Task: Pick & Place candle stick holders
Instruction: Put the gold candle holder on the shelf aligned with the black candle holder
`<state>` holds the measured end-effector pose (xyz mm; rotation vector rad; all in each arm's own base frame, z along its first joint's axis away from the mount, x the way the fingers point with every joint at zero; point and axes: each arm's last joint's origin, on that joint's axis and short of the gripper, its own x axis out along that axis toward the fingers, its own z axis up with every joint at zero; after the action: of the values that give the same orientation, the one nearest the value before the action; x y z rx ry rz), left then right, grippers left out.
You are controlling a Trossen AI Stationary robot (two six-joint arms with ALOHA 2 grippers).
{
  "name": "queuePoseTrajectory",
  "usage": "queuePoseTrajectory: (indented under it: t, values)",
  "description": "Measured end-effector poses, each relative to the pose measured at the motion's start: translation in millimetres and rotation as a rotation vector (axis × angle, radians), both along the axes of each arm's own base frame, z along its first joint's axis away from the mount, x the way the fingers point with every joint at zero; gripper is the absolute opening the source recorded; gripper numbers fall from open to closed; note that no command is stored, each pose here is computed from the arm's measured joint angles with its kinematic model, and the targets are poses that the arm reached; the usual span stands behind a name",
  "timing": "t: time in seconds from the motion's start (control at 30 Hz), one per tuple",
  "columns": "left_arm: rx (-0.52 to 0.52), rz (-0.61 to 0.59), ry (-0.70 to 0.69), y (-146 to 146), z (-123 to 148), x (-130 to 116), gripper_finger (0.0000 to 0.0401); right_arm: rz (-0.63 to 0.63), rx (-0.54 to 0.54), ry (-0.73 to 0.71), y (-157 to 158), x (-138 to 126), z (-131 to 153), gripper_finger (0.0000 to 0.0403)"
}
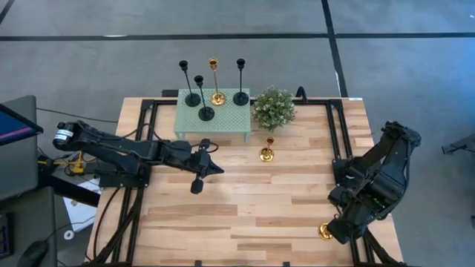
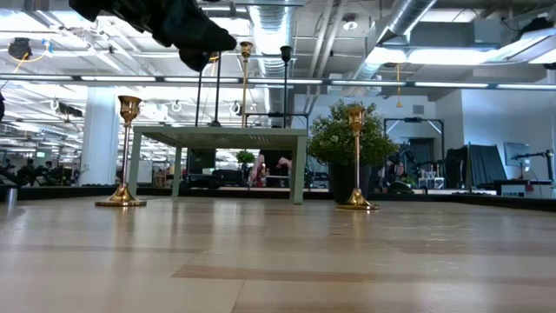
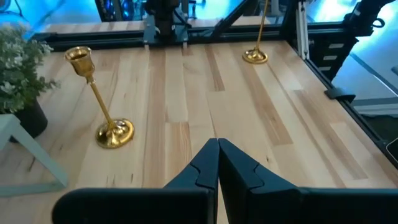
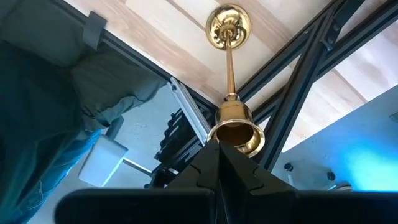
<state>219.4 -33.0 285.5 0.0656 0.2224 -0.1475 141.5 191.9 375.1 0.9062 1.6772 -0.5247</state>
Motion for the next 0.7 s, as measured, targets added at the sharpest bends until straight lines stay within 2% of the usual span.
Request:
queuePoseTrajectory:
  t: [0.17,0.53,0.7]
  values:
    - [0.000,0.000,-0.005,0.0,0.5,0.1,0.0007,-0.021,-0.002,-0.004,-3.0,4.0,0.0,0.0016]
    - [0.000,0.000,-0.005,0.0,0.5,0.1,0.0007,-0.038,-0.002,-0.003,-4.4,6.2,0.0,0.0095]
    - [-0.002,0.000,-0.005,0.0,0.6,0.1,0.0007,-0.037,-0.014,0.004,-1.3,8.8,-3.4,0.0104]
